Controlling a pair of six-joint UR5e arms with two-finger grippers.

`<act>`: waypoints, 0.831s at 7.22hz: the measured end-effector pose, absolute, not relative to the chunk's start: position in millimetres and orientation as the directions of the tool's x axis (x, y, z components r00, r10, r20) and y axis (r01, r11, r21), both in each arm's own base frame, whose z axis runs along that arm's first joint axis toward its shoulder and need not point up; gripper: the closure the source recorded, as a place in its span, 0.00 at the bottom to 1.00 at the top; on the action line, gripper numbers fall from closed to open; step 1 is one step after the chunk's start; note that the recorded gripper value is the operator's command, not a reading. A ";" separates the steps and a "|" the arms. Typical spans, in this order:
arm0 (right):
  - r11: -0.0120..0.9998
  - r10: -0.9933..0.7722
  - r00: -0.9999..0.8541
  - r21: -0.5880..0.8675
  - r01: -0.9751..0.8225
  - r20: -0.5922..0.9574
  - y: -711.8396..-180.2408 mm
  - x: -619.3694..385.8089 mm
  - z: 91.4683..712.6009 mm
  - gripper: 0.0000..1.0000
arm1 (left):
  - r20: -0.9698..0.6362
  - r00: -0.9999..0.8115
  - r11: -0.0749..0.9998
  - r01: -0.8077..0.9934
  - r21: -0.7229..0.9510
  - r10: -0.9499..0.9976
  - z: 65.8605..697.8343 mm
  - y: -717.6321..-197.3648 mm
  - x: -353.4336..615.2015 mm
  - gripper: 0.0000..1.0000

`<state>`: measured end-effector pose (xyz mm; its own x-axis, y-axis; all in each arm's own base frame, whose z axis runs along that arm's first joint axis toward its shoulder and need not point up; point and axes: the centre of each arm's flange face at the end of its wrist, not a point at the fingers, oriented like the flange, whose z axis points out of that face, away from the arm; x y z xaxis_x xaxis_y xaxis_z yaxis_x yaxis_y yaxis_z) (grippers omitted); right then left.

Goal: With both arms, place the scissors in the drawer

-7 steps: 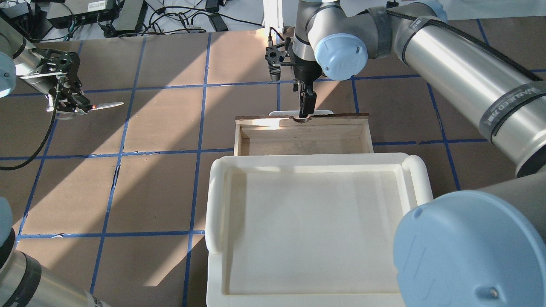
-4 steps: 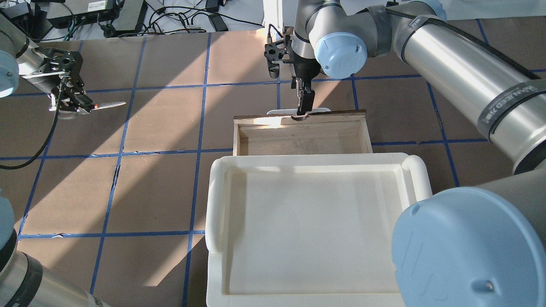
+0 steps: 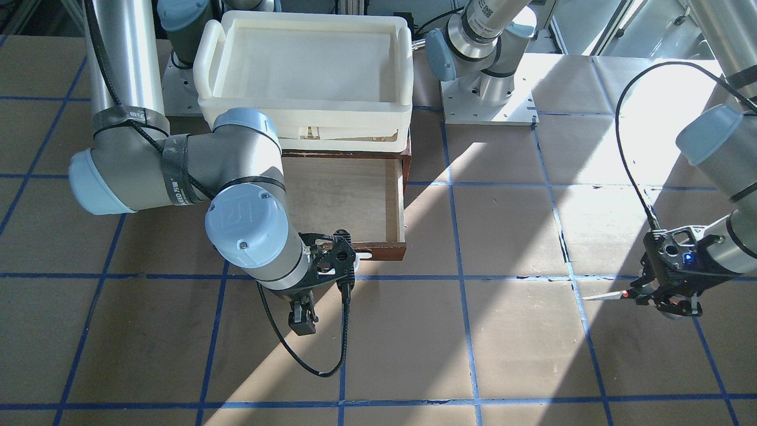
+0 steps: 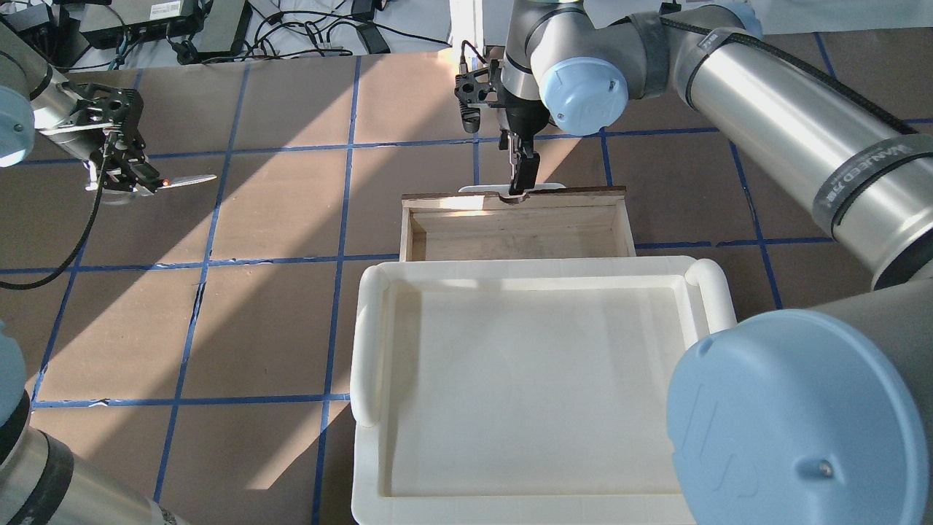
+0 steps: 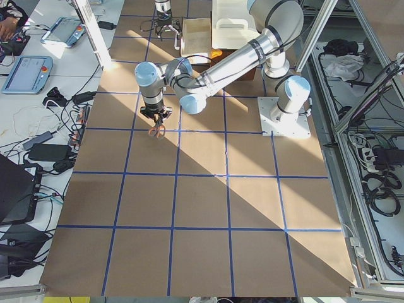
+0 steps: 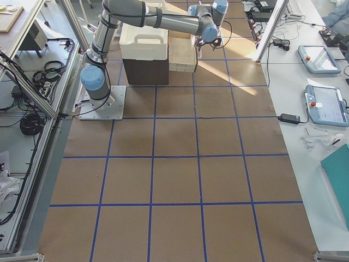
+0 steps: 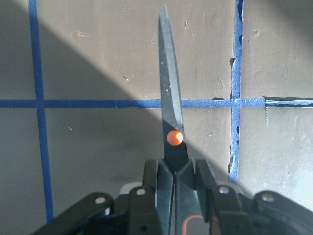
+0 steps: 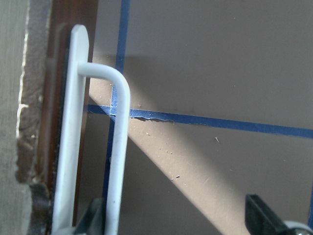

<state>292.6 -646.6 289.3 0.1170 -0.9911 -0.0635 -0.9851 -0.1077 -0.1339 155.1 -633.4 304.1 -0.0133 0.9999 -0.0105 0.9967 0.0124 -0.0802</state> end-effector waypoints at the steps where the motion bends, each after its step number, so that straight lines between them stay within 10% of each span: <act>1: -0.106 -0.991 0.115 -0.135 -0.985 -0.062 -647.8 291.6 289.4 0.00 | -0.010 -0.013 0.012 0.997 -0.080 1.000 303.9 -633.5 154.7 1.00; 6: -0.084 -0.994 0.096 -0.173 -0.981 -0.059 -637.6 289.1 334.5 0.00 | -0.009 -0.007 0.007 0.997 -0.078 1.000 304.6 -635.4 145.6 1.00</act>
